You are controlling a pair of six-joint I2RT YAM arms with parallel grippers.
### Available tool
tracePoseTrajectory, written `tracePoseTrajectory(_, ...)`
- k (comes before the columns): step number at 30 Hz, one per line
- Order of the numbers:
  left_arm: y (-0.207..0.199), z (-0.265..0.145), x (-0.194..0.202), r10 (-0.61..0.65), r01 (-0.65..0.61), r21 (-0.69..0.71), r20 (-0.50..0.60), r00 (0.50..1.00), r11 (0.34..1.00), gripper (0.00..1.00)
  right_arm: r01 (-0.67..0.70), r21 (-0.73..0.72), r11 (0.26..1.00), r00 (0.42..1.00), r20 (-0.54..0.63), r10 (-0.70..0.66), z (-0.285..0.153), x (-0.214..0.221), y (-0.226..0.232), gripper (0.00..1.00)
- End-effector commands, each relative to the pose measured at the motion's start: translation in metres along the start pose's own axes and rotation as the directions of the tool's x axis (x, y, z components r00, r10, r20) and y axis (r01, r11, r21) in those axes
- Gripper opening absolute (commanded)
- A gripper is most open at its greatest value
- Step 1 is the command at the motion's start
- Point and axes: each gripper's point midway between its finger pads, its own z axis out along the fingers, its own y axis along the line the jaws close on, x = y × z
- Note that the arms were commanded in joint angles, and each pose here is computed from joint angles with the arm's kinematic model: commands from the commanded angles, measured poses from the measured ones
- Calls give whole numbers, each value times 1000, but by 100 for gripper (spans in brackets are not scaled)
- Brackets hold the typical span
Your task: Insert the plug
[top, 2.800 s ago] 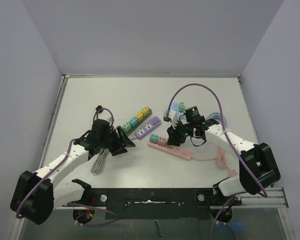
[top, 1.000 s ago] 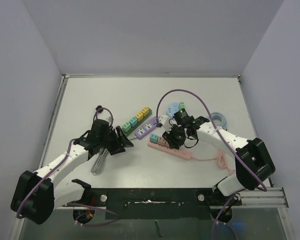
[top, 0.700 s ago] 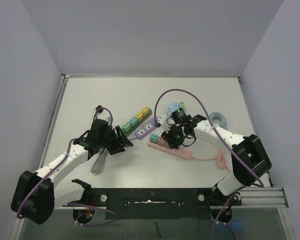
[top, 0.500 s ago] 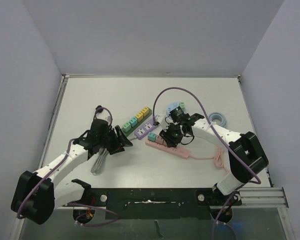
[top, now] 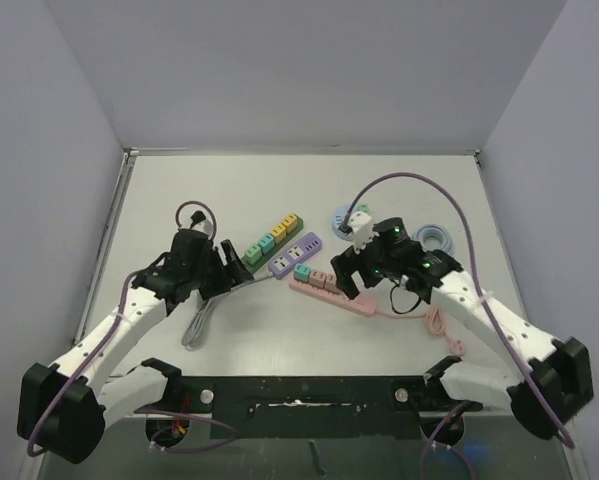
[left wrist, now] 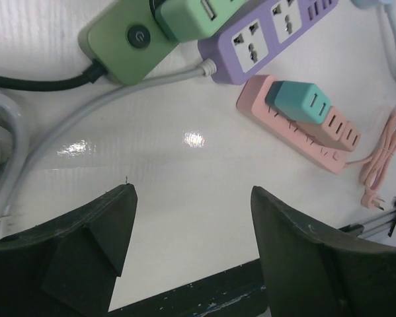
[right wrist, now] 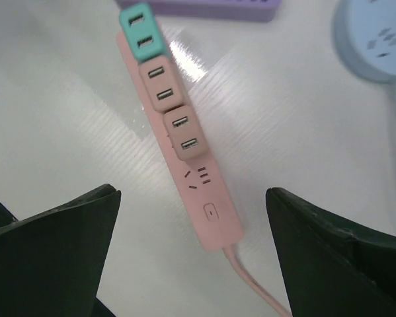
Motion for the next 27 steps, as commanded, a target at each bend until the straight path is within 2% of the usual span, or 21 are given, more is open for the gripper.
tracePoseTrajectory(1, -13, -43, -47, 94, -89, -35, 207, 974, 995, 72, -253, 220, 942, 925, 340, 169, -77, -52, -29, 98)
tracePoseTrajectory(3, -18, -64, -59, 131, -125, -39, 279, 951, 991, 73, -397, 301, 867, 872, 418, 253, -106, -47, -44, 98)
tracePoseTrajectory(6, -27, -98, -74, 178, -180, -31, 384, 906, 983, 73, -519, 401, 755, 820, 484, 306, -143, -29, -62, 98)
tracePoseTrajectory(11, -40, -160, -92, 252, -273, -41, 536, 806, 961, 74, -593, 409, 694, 765, 555, 327, -181, -13, -61, 98)
tracePoseTrajectory(18, -36, -241, -106, 269, -283, -101, 708, 653, 954, 74, -720, 402, 566, 649, 679, 343, -239, 3, -64, 97)
tracePoseTrajectory(23, -25, -273, -110, 273, -242, -154, 753, 599, 958, 74, -801, 344, 490, 532, 784, 318, -278, 9, -66, 98)
tracePoseTrajectory(27, -23, -283, -109, 266, -233, -155, 764, 588, 960, 75, -819, 318, 479, 498, 807, 316, -290, 16, -63, 98)
